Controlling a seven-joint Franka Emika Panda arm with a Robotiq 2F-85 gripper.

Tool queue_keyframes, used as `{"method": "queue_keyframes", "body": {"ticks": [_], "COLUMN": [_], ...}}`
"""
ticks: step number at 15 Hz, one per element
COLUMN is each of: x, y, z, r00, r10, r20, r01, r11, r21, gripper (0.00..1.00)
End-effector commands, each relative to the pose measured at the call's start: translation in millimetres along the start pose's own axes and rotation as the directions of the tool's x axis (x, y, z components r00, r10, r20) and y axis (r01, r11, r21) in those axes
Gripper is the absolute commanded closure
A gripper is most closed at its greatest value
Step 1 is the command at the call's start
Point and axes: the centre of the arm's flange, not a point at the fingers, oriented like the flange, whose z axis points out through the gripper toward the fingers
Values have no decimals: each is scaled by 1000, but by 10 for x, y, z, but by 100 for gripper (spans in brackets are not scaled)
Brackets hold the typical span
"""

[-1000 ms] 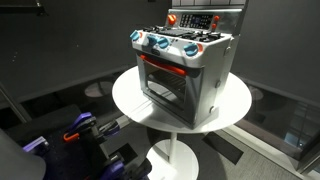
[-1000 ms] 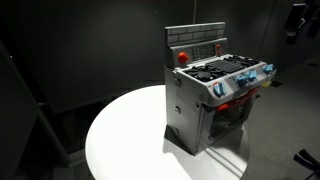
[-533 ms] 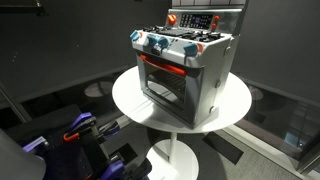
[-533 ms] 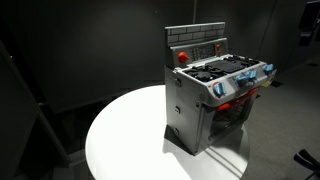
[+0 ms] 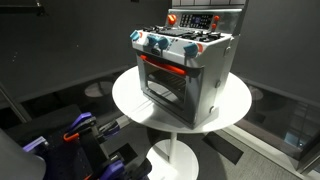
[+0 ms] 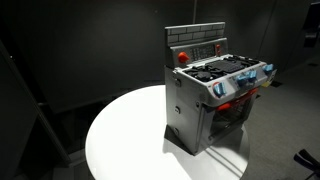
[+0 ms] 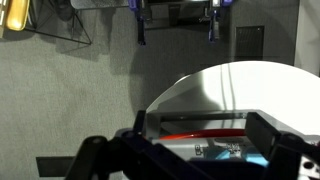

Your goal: Push the top button on the top half of the stove

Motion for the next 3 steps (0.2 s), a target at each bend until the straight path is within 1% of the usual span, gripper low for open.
{"method": "queue_keyframes", "body": {"ticks": [1,3], "x": [0,0], "y": [0,0], "z": [0,0], "r00": [1000,1000], "r10": [0,0], "r20": [0,0], "r01": [0,0], "r11": [1000,1000], "r21": [0,0], "gripper": [0,0]}}
